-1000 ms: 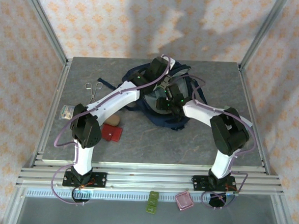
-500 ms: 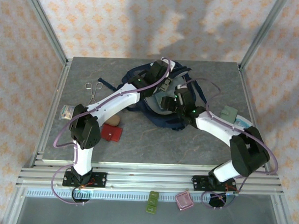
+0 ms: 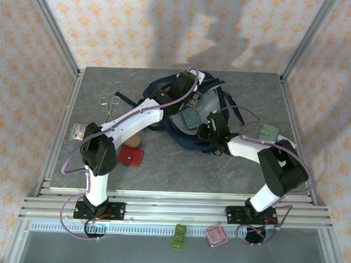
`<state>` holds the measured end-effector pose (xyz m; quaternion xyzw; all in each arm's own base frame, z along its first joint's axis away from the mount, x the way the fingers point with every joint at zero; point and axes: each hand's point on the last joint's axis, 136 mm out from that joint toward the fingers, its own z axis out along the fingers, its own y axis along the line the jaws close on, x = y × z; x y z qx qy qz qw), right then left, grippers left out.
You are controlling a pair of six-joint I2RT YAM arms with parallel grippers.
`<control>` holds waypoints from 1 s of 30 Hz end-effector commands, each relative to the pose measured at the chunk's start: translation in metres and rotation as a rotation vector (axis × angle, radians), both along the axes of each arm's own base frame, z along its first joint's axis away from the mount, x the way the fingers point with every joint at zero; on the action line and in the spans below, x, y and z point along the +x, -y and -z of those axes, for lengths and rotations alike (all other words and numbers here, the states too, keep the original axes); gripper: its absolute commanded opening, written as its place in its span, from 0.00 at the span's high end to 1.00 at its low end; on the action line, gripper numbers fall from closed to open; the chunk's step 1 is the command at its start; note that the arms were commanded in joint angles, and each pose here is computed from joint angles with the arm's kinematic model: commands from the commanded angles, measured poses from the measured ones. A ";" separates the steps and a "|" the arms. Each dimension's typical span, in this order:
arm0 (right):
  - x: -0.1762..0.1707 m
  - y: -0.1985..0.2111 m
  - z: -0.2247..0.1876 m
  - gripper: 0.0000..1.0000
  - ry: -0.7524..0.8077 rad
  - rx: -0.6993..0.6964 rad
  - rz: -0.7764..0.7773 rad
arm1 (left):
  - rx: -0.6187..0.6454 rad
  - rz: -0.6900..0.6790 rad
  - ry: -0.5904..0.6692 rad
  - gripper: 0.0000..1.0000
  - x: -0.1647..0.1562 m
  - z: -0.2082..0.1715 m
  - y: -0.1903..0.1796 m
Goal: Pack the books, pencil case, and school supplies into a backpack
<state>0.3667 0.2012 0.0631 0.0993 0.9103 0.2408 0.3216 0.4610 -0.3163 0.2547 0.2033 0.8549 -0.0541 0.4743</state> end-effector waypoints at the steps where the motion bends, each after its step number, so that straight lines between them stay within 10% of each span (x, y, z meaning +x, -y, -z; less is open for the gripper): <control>1: 0.026 -0.014 -0.017 0.85 0.051 0.120 0.012 | -0.159 0.006 0.129 1.00 -0.009 -0.068 0.005; 21: 0.096 -0.068 -0.067 0.78 0.238 0.523 -0.044 | -0.231 0.056 0.088 1.00 -0.023 -0.064 0.025; 30: 0.045 -0.050 -0.059 0.65 0.204 0.458 -0.091 | -0.204 0.028 0.066 1.00 -0.022 -0.045 0.020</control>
